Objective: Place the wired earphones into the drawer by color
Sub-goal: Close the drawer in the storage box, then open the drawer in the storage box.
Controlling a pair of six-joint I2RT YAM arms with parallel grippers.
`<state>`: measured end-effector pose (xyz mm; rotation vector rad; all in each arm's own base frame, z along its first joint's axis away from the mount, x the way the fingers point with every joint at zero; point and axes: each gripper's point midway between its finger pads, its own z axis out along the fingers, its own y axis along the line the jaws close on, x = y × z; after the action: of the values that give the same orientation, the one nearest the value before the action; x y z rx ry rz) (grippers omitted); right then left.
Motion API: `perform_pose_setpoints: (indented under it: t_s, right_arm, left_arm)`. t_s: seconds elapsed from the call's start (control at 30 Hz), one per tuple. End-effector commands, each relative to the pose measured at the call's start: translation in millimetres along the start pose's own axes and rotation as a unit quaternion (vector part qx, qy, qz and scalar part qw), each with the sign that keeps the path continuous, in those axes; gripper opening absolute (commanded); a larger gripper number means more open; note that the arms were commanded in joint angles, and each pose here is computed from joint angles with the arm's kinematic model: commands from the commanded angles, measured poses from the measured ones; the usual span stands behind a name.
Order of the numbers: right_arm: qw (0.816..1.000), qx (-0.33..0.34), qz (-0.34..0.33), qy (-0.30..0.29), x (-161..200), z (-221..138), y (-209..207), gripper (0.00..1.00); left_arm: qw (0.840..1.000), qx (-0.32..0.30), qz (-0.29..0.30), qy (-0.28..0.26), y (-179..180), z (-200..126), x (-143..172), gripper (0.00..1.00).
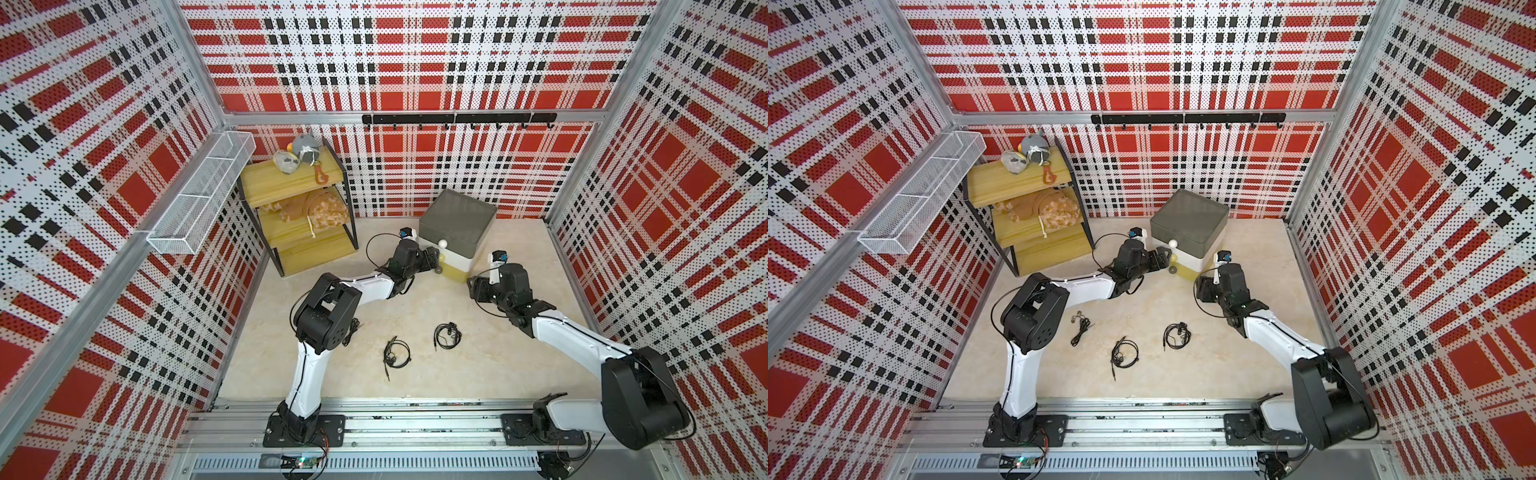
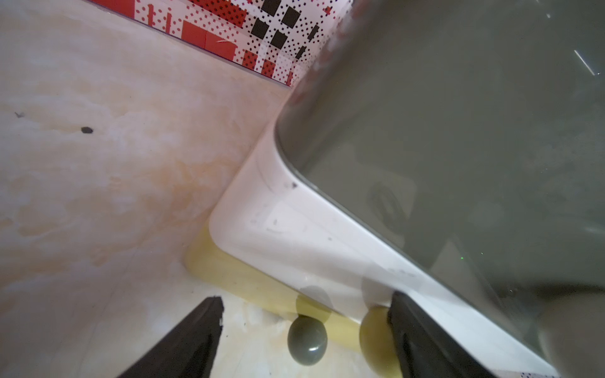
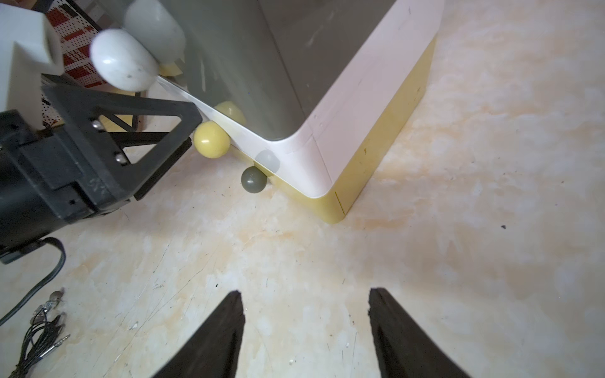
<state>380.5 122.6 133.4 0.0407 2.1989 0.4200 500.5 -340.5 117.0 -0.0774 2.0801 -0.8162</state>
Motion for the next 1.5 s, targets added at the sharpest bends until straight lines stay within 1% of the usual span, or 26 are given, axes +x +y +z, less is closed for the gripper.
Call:
perform_pose_setpoints:
  t_s: [0.0, 0.13, 0.23, 0.5, 0.97, 1.13, 1.47]
  right_arm:
    - [0.999, -0.024, 0.018, 0.021, 2.1, 5.6, 1.8, 0.73]
    - [0.999, -0.020, 0.017, 0.020, -0.1, 11.1, -4.2, 0.74]
    - [0.999, -0.021, 0.022, 0.020, -0.8, 15.0, -7.8, 0.74]
    - [0.998, -0.016, 0.054, 0.011, -9.2, 22.6, -22.8, 0.73]
    - [0.997, -0.015, 0.072, -0.004, -13.6, 25.9, -38.0, 0.73]
    - [0.997, -0.020, 0.080, -0.007, -11.4, 24.4, -40.0, 0.73]
    - [0.996, -0.027, 0.087, -0.003, -7.1, 24.1, -38.5, 0.73]
  left_arm:
    - [1.000, 0.002, -0.002, -0.003, 2.6, 0.4, -1.6, 0.86]
    - [1.000, 0.007, -0.004, 0.004, 3.5, -12.4, 8.8, 0.85]
    - [1.000, 0.025, -0.008, 0.006, -0.7, -22.2, 16.5, 0.84]
    - [0.999, 0.046, -0.013, 0.021, -7.1, -29.0, 39.0, 0.77]
    - [0.996, 0.081, -0.024, 0.041, -12.2, -12.7, 58.9, 0.59]
    - [0.995, 0.084, -0.027, 0.045, -9.7, -5.4, 63.0, 0.57]
    - [0.994, 0.094, -0.035, 0.050, -3.9, 9.9, 66.1, 0.56]
